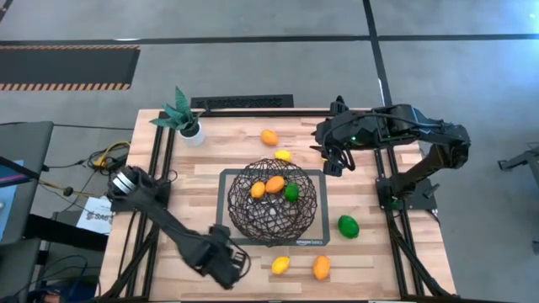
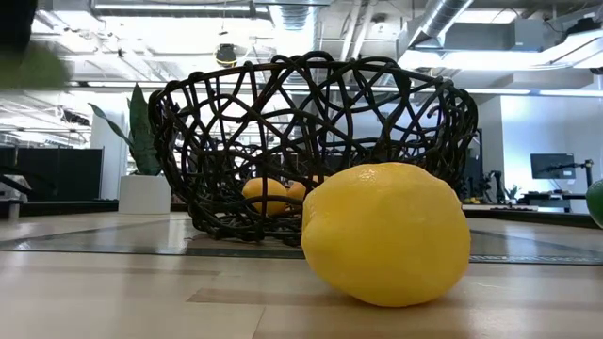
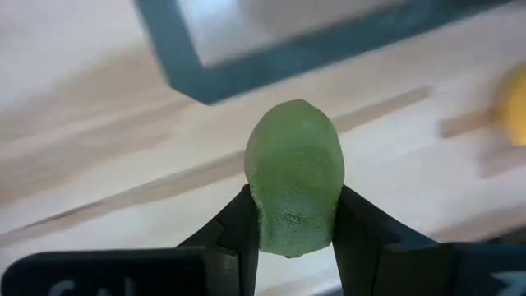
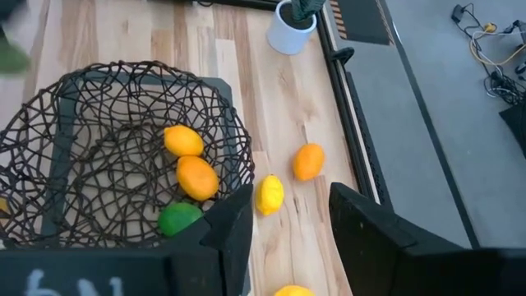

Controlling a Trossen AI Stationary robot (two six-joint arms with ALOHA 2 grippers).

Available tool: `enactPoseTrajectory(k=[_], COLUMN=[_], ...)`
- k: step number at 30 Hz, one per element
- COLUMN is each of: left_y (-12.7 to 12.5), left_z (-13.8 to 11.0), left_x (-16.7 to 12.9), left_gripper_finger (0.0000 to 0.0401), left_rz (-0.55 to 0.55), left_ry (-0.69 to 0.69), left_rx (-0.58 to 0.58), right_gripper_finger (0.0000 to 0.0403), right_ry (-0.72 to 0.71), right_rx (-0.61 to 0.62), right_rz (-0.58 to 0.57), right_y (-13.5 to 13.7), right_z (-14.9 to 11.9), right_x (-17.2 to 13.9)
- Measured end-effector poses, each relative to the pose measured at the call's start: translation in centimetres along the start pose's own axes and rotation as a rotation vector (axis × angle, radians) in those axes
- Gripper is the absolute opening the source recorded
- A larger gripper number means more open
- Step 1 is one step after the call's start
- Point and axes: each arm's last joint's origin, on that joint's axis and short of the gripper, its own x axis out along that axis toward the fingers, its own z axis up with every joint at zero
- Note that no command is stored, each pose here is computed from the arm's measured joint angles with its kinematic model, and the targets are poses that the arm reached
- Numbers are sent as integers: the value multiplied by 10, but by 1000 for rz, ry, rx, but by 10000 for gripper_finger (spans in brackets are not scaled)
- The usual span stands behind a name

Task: Build produce basket
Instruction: Put the left lime into the basket

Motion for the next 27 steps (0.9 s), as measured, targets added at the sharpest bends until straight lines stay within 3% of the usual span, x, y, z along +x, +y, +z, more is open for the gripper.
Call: enactPoseTrajectory(k=[5, 7, 10, 16, 23, 27], left_y=[18, 19, 24, 35, 36, 39], left_z=[14, 22, 41, 80, 117, 130], left_x=[-93, -119, -147, -169, -189, -202], left_gripper_finger=[89, 89, 89, 87, 87, 87], left_rz=[-146, -300, -412, -319, -253, -281], left_ry=[-363, -529, -749, -922, -1004, -1000], left_rx=[7, 49, 149, 307, 445, 511], right_gripper_finger=[171, 169, 165, 160, 159, 158], right_ry=[-4, -20, -107, -356, -595, -669], right_rx=[2, 7, 17, 19, -95, -86], right_rz=[0, 0, 20, 181, 446, 435], right_y=[0, 0, 0, 5, 31, 36], right_z=[0, 2, 11, 34, 61, 77], right_x=[0, 0, 0, -7, 2, 26])
